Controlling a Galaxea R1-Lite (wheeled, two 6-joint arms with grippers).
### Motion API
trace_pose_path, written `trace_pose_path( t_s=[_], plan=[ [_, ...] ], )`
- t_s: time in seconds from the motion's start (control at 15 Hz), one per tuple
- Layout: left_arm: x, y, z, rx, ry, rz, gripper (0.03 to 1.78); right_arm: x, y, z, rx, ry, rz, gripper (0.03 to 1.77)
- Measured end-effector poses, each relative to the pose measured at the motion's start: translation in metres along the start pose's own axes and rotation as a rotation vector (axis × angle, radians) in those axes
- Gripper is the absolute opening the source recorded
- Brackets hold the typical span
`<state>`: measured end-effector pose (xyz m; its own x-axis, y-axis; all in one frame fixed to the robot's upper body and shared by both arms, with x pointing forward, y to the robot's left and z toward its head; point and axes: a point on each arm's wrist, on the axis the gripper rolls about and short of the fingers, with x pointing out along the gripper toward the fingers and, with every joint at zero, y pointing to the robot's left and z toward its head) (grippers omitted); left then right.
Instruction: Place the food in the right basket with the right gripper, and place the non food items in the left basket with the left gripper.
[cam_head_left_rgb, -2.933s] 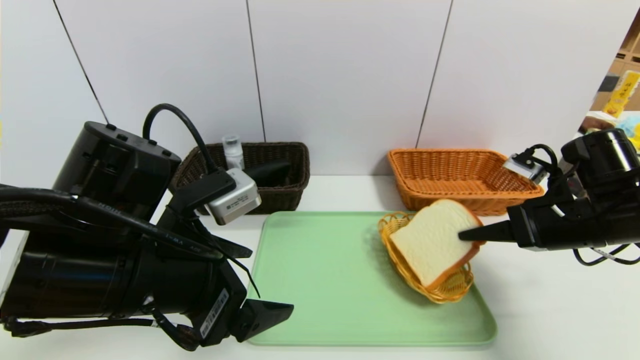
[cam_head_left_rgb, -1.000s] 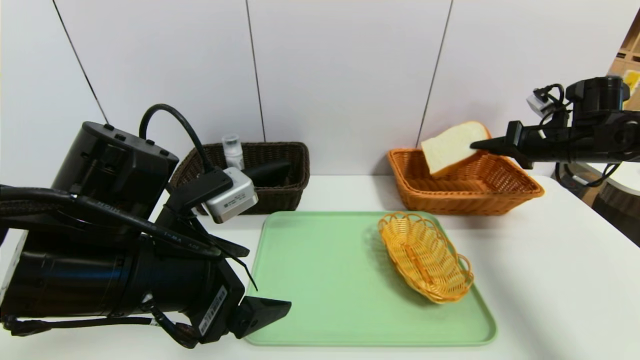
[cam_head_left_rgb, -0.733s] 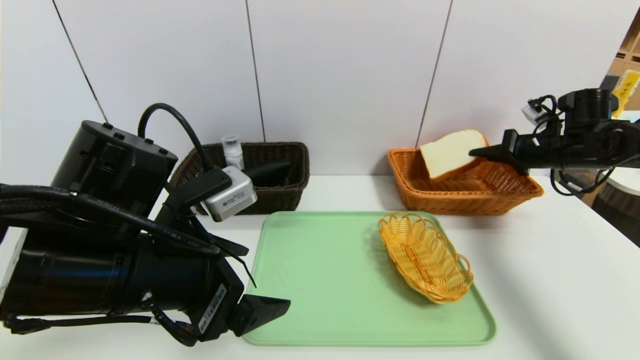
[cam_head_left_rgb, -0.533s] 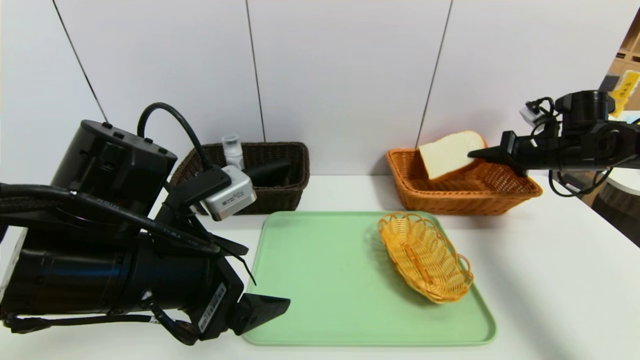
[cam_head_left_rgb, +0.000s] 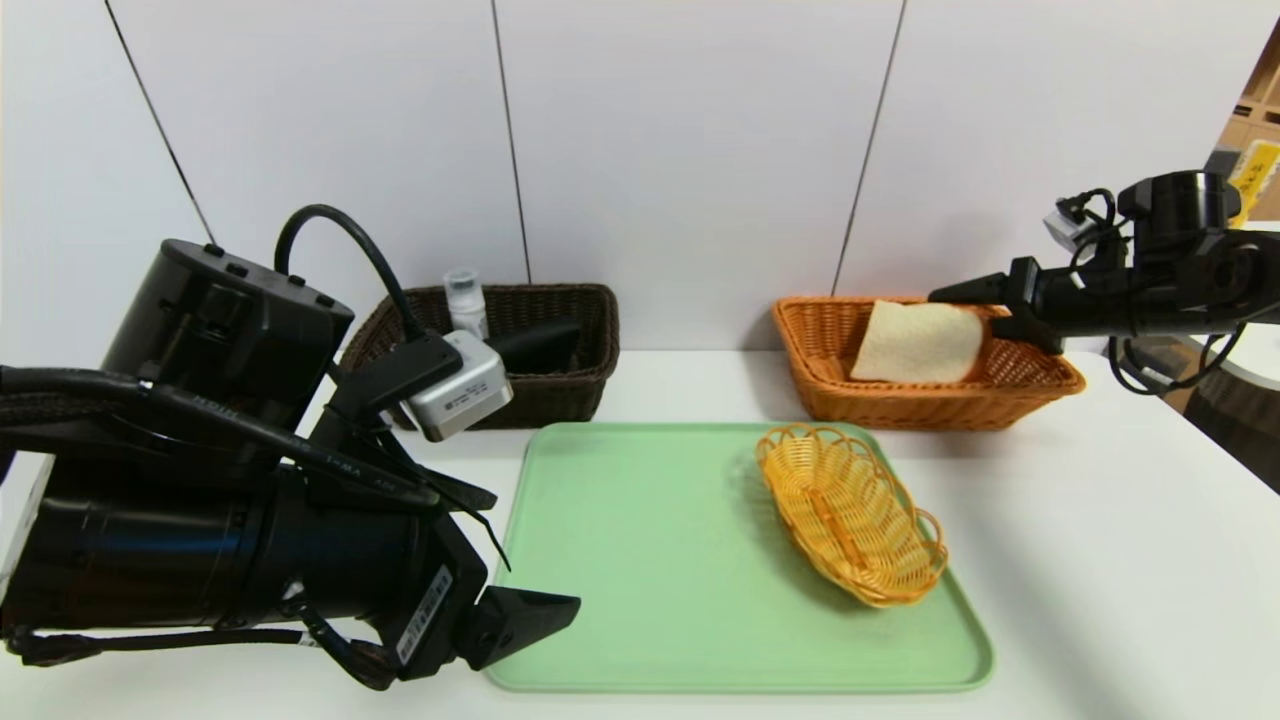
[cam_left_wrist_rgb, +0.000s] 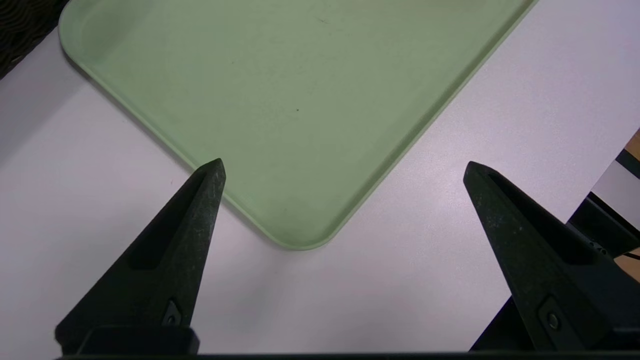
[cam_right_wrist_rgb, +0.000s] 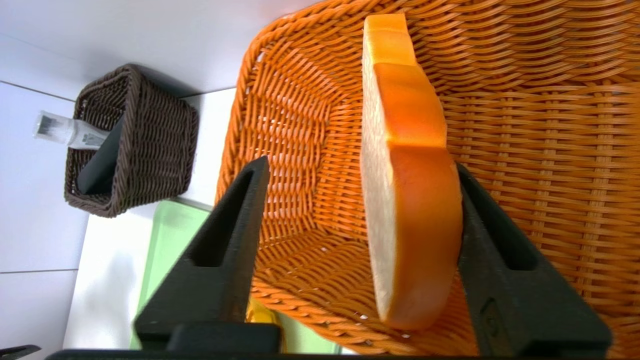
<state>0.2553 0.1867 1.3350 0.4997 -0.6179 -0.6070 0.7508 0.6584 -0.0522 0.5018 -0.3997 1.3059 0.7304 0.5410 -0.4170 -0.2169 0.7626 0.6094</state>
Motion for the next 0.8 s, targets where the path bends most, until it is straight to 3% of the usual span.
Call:
trace_pose_path(
  t_s=[0.33,0.8],
  plan=[
    [-0.007,0.005,0.004,-0.005,-0.056,0.025,1.69,-0.034,0.021,0.011,-0.034,-0.06,-0.005,1.44],
    [-0.046,0.019,0.01,-0.024,-0.187,0.123,1.69,-0.099,0.09,0.007,-0.128,-0.107,0.018,1.6]
  ],
)
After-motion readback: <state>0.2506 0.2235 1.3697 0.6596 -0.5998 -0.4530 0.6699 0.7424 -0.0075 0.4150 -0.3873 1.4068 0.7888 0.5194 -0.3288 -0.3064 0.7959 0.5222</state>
